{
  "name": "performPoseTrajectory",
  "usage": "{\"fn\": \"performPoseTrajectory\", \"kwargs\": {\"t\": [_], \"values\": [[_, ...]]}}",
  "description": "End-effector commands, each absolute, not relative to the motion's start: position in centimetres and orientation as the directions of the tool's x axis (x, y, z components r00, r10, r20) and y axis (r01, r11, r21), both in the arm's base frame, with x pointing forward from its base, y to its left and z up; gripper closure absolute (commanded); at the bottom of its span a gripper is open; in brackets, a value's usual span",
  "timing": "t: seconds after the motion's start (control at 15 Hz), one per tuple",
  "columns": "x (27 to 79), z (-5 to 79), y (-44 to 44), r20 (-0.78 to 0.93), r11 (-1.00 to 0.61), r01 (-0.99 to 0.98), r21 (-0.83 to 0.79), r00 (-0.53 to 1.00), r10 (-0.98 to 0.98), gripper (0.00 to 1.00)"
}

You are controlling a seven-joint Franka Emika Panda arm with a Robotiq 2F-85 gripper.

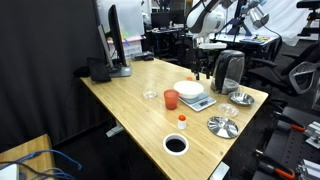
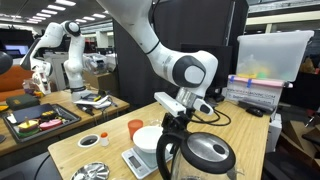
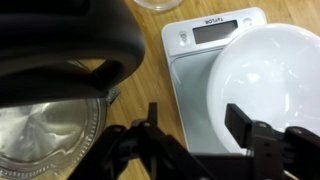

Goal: Put the white bowl on the scale, open the lid on the electric kettle

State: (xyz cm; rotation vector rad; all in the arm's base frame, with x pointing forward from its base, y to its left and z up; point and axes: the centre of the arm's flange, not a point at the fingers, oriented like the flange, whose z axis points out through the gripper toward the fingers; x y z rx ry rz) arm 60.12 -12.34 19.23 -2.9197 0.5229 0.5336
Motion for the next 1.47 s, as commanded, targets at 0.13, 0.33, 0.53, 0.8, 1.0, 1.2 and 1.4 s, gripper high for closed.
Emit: {"fn": "performPoseTrajectory", "kwargs": {"t": [0.13, 0.33, 0.53, 0.8, 1.0, 1.2, 1.4], "values": [[60.4, 21.3, -13.4, -0.297, -0.937, -0.35, -0.005, 0.895, -0.333, 0.0], [60.9, 25.3, -11.8, -0.245, -0.958, -0.285, 0.034, 0.927, -0.285, 0.0], [60.7, 30.0, -9.2, -0.18, -0.98, -0.189, 0.065, 0.964, -0.198, 0.0], [59.4, 33.6, -6.7, -0.138, -0.99, -0.112, 0.082, 0.983, -0.122, 0.0], [58.7, 34.9, -5.8, -0.11, -0.989, -0.097, 0.112, 0.988, -0.109, 0.0], [58.3, 35.6, -4.9, -0.099, -0.987, -0.099, 0.128, 0.989, -0.112, 0.0], [58.4, 36.2, -3.9, -0.089, -0.983, -0.125, 0.134, 0.987, -0.137, 0.27]]}}
